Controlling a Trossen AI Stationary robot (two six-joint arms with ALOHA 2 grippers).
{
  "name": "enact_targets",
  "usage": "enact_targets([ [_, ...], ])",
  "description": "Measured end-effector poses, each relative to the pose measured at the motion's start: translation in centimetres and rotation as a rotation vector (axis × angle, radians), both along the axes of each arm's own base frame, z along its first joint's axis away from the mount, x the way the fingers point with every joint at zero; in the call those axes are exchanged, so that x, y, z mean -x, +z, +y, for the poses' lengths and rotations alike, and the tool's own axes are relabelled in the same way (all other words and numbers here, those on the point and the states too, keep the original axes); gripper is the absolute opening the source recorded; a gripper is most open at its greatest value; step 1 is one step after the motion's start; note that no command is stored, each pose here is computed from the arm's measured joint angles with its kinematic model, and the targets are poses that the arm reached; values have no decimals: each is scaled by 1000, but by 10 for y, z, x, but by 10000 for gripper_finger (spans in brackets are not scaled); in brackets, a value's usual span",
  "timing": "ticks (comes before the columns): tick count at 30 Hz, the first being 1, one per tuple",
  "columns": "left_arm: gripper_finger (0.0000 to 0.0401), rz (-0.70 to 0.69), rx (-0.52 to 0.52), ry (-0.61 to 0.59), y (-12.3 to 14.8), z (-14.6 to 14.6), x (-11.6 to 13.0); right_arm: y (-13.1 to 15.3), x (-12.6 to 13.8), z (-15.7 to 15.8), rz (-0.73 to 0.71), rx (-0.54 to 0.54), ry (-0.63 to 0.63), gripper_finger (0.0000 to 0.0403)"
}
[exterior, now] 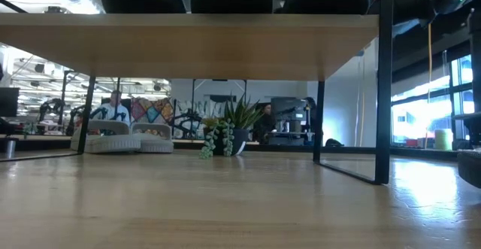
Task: Pick and place slides into the shelf
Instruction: Put the black slide on the shelf
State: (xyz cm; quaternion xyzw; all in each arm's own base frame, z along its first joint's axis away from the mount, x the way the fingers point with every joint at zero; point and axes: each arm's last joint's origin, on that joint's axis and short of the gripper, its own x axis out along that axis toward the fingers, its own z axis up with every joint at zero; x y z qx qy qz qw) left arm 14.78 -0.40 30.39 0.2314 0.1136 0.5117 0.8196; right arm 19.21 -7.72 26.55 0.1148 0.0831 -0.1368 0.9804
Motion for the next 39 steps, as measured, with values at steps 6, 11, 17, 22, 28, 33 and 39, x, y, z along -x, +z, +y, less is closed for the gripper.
enact_targets([
  [6, 293, 156, 54, -226, 15, 2, -20, -16, 1, 6, 50, -10, -12, 8],
  [11, 293, 258, 348, -695, 20, 8, -26, -20, 1, 7, 75, -15, -18, 9],
  [17, 293, 282, 467, -486, 14, 35, -15, -21, 1, 7, 83, 6, -13, 9],
  [22, 293, 293, 593, -453, 5, 54, -12, -21, 1, 7, 87, 7, -11, 9],
  [28, 293, 378, 690, -351, -10, 66, -14, -21, 1, 8, 90, 6, -6, 9],
  [33, 293, 457, 765, -315, -23, 68, -21, -22, 1, 8, 94, 3, -6, 9],
  [39, 293, 473, 772, -310, -28, 70, -27, -22, 1, 8, 94, 4, -6, 9],
])
